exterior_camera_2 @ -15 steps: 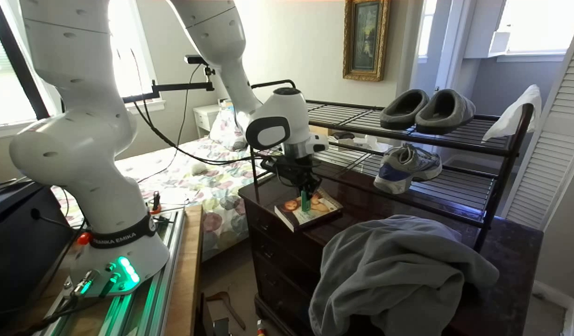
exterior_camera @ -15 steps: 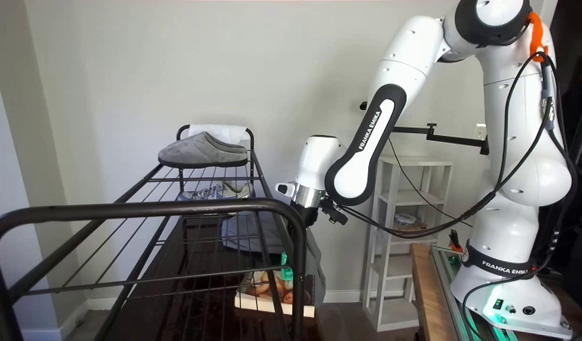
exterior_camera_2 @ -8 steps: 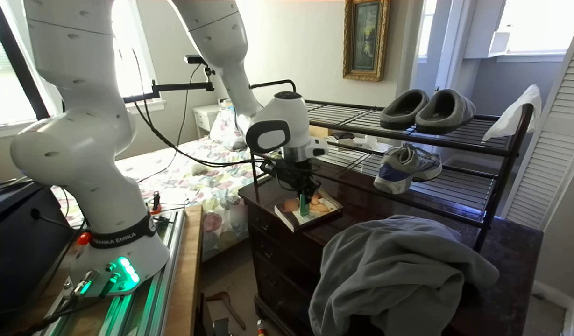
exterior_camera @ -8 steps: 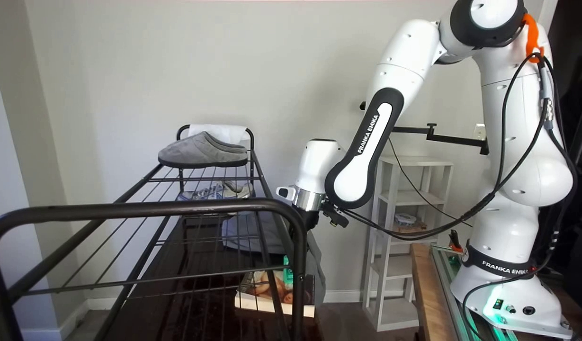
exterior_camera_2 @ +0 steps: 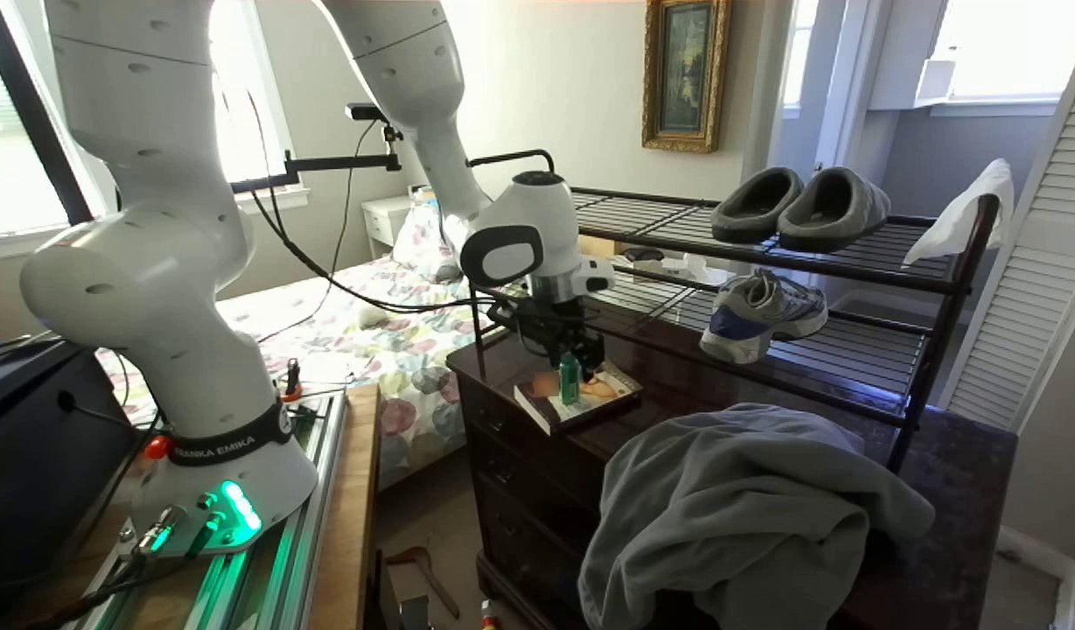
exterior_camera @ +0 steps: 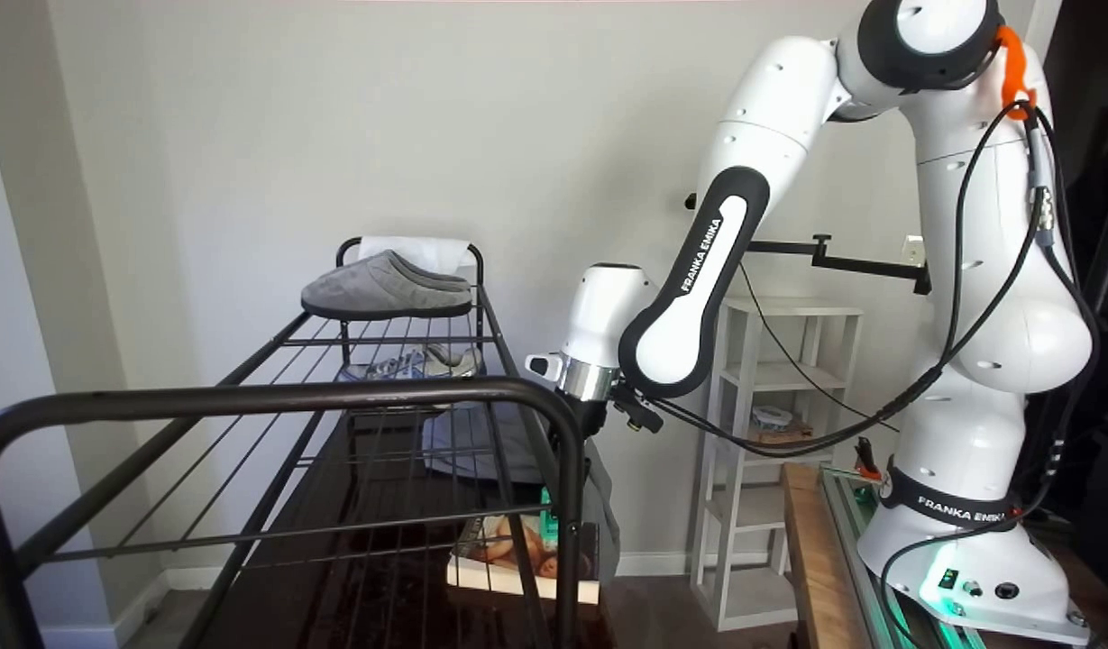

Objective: Put the blue bottle on the book and put the grey cloth on the top rack

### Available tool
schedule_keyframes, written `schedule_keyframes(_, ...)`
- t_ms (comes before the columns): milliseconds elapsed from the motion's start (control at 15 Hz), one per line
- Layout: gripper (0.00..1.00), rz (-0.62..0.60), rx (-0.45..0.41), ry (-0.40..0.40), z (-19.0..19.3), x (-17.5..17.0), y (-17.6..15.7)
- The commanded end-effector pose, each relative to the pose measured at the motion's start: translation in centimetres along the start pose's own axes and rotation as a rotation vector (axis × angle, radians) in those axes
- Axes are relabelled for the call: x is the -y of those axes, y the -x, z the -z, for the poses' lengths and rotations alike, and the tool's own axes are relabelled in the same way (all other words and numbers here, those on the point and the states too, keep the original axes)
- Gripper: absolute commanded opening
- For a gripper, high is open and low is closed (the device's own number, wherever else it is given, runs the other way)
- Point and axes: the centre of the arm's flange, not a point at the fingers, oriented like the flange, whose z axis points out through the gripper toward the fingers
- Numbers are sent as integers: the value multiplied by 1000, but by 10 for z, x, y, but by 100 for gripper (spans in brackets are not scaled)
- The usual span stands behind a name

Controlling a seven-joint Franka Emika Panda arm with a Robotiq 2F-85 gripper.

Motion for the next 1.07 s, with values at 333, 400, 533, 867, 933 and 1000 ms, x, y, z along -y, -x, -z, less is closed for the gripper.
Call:
schedule_keyframes(333, 100, -38, -23, 35, 30, -28, 9)
schedule_keyframes(400, 100, -50, -25, 33, 29, -32, 10)
schedule_keyframes(533, 100, -70, -23, 33, 30, -39, 12)
schedule_keyframes(867, 100, -85, -32, 11, 20, -45, 11)
schedule_keyframes(933, 100, -88, -23, -16, 13, -44, 8)
schedule_keyframes(1000, 100, -81, -23, -46, 5, -40, 4)
